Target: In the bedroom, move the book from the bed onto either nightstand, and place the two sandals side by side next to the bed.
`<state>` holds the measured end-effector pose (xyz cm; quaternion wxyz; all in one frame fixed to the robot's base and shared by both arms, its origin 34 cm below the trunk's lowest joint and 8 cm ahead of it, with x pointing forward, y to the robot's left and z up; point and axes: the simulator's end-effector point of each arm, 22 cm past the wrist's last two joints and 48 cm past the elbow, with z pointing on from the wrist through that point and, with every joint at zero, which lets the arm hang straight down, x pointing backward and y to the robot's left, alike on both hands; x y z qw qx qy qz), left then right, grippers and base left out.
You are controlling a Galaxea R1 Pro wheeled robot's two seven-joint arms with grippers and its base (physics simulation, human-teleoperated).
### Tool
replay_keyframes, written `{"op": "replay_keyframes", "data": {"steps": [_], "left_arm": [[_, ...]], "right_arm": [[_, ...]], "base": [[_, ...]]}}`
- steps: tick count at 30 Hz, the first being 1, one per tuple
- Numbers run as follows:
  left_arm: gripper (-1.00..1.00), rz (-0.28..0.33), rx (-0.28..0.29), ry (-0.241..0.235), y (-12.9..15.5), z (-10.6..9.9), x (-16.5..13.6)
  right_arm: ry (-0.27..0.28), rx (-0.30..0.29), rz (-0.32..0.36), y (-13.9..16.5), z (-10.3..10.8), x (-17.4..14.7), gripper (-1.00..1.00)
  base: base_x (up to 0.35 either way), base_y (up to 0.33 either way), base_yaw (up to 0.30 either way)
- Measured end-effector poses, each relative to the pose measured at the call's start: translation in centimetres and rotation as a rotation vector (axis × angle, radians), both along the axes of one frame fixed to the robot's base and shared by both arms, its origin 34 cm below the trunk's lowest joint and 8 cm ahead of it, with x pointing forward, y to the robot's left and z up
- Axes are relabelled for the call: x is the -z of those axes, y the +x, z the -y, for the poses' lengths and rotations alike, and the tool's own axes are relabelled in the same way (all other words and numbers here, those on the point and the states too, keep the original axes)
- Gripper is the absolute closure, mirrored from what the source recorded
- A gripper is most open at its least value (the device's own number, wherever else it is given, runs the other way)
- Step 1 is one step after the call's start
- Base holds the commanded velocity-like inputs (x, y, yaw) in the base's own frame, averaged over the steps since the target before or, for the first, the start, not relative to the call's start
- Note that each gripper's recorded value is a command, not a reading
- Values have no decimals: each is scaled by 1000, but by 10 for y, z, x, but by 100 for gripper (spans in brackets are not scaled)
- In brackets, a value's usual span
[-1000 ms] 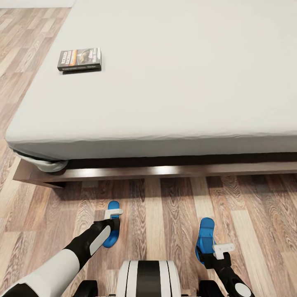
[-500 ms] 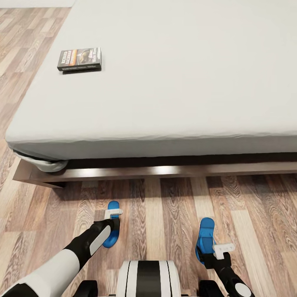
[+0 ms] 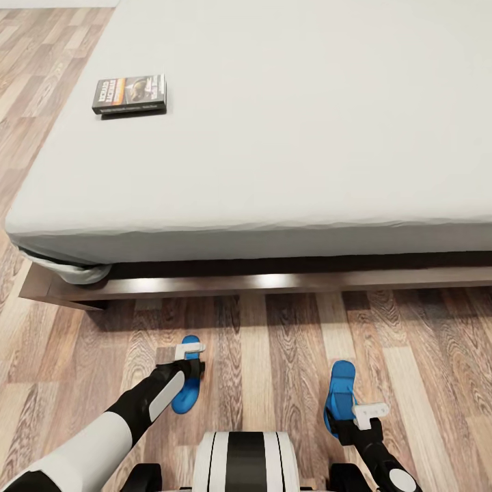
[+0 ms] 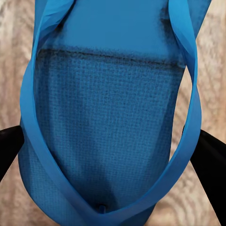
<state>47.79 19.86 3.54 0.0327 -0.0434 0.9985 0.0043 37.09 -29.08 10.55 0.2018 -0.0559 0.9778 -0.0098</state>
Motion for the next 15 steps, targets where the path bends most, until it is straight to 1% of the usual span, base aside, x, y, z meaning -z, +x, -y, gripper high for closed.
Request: {"op": "replay_keyframes", "data": {"steps": [15], "left_arm": [[-100, 56, -1, 1, 26, -1, -25]], "right_arm": [[0, -1, 56, 21, 0, -18, 100]], "base": [[0, 0, 0]]}}
